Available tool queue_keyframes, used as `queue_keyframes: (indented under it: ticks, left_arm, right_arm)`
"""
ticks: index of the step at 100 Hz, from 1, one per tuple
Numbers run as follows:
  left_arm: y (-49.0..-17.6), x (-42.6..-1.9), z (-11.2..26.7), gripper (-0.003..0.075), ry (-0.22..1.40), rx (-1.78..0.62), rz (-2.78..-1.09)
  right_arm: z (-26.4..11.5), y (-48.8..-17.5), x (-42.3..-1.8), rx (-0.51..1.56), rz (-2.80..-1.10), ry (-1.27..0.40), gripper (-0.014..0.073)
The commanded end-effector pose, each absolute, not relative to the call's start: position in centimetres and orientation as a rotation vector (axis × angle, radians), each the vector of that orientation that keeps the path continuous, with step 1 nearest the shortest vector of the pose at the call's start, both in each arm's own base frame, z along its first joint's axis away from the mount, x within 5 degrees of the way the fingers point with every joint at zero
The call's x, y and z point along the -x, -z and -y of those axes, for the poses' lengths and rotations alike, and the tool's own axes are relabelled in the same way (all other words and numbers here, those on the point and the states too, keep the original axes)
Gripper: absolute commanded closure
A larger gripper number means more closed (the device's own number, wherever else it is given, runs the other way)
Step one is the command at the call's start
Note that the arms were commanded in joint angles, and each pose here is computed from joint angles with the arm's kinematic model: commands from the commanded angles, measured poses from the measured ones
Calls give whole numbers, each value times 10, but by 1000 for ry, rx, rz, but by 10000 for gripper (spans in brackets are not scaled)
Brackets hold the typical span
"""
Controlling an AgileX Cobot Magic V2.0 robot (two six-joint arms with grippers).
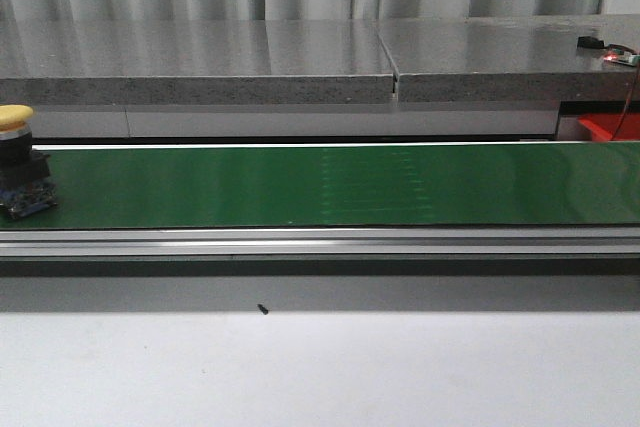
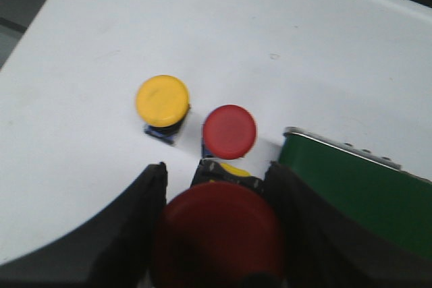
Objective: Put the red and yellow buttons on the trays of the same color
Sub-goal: 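Set the red button on the belt behind the yellow one, open left gripper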
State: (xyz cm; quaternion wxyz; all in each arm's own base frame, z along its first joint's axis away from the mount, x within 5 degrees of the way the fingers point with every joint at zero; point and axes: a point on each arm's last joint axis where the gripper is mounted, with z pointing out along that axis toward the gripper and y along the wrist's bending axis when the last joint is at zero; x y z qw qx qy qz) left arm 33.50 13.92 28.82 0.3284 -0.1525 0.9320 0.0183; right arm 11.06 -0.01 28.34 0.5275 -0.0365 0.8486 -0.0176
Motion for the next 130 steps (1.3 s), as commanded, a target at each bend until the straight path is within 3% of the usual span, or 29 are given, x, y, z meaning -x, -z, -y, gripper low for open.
queue_keyframes:
  ticks: [1, 29, 68, 92, 115, 130]
  left_arm:
    - [-312, -335, -127, 554, -57, 358, -2339]
    - [-287, -330, -106, 554, 6, 346, -2391]
    - [-283, -332, -90, 545, 36, 293, -2424]
    - [-280, -329, -89, 435, 48, 287, -2469]
    - [-277, -328, -88, 406, 58, 285, -2498]
    - [-277, -328, -88, 249, 61, 285, -2504]
  right_arm:
    - [1, -297, -113, 84, -1939, 53, 662]
    - [1, -297, -113, 84, -1939, 53, 662]
    - [1, -297, -113, 84, -1939, 53, 662]
    - [1, -297, -113, 84, -1939, 53, 662]
    - [1, -297, -113, 84, -1939, 53, 662]
    - [1, -297, -113, 84, -1939, 53, 662]
